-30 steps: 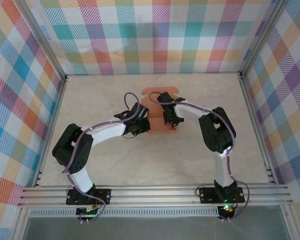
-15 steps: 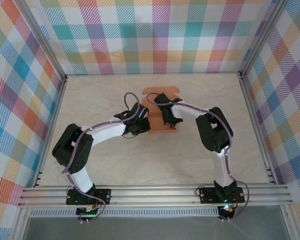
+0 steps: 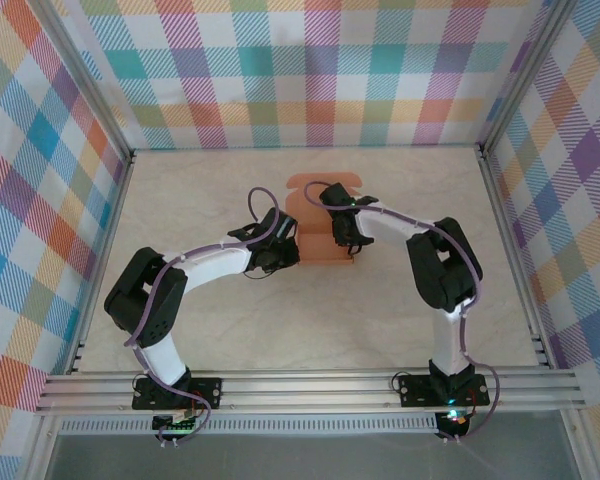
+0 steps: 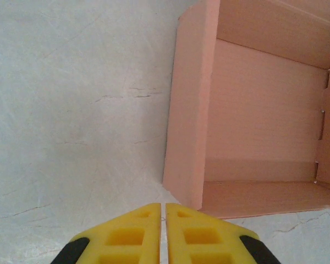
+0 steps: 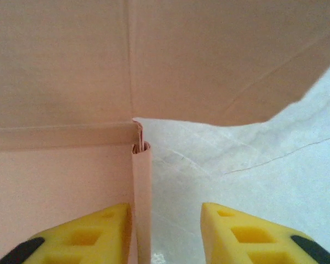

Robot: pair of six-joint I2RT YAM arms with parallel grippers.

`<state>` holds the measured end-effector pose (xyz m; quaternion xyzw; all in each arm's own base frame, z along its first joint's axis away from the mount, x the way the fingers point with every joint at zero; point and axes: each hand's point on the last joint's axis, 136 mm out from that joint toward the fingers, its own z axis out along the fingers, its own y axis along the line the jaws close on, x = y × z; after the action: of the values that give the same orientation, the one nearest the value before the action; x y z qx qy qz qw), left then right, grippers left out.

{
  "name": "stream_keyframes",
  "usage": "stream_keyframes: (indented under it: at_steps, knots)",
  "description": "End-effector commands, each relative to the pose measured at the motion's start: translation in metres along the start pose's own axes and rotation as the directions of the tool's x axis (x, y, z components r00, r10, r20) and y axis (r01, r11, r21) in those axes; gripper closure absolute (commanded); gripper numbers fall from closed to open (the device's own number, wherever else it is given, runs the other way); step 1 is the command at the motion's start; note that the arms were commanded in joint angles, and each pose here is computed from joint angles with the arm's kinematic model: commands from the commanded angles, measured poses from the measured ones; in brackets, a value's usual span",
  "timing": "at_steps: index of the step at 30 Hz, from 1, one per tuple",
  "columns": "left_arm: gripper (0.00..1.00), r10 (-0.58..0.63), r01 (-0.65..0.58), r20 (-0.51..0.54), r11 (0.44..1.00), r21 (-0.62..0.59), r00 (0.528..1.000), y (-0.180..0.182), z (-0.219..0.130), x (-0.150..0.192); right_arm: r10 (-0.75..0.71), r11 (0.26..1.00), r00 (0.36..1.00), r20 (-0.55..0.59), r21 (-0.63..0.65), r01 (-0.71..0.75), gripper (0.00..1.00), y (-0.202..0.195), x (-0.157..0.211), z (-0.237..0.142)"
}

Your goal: Fold the paper box

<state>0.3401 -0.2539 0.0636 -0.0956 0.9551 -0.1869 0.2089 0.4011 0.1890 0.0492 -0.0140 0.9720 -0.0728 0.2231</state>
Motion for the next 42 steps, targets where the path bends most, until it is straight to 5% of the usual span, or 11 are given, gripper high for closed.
stream_keyframes:
  at_steps: [1, 11, 20, 27, 34, 38, 42]
  knots:
    - [0.89, 0.000, 0.000, 0.012, 1.000, 0.017, 1.000, -0.001, -0.006, -0.003, 0.012, 1.000, 1.000, 0.008, -0.025, -0.012, 0.58, -0.002, -0.001, -0.013]
    - [0.87, 0.013, -0.015, 0.036, 0.998, 0.054, 0.999, -0.007, -0.011, -0.007, 0.044, 0.986, 0.997, 0.070, -0.163, -0.032, 0.40, 0.004, -0.003, -0.043]
    - [0.62, 0.066, -0.076, 0.129, 0.994, 0.077, 0.989, -0.014, -0.036, -0.024, 0.029, 0.947, 0.988, 0.152, -0.321, 0.022, 0.30, -0.001, -0.004, -0.075]
    - [0.39, 0.223, -0.242, 0.223, 0.969, 0.058, 0.949, -0.021, -0.069, -0.042, -0.064, 0.908, 0.969, 0.238, -0.388, 0.156, 0.29, -0.019, -0.014, -0.091]
    - [0.24, 0.423, -0.431, 0.327, 0.901, -0.050, 0.845, -0.025, -0.103, -0.069, -0.221, 0.838, 0.916, 0.334, -0.416, 0.353, 0.29, -0.024, -0.027, -0.107]
    - [0.18, 0.620, -0.626, 0.321, 0.773, -0.097, 0.716, -0.040, -0.119, -0.083, -0.241, 0.802, 0.912, 0.332, -0.461, 0.380, 0.29, -0.033, -0.046, -0.112]
    - [0.15, 0.664, -0.670, 0.284, 0.737, -0.090, 0.692, -0.046, -0.129, -0.106, -0.278, 0.738, 0.904, 0.325, -0.529, 0.418, 0.30, -0.030, -0.061, -0.115]
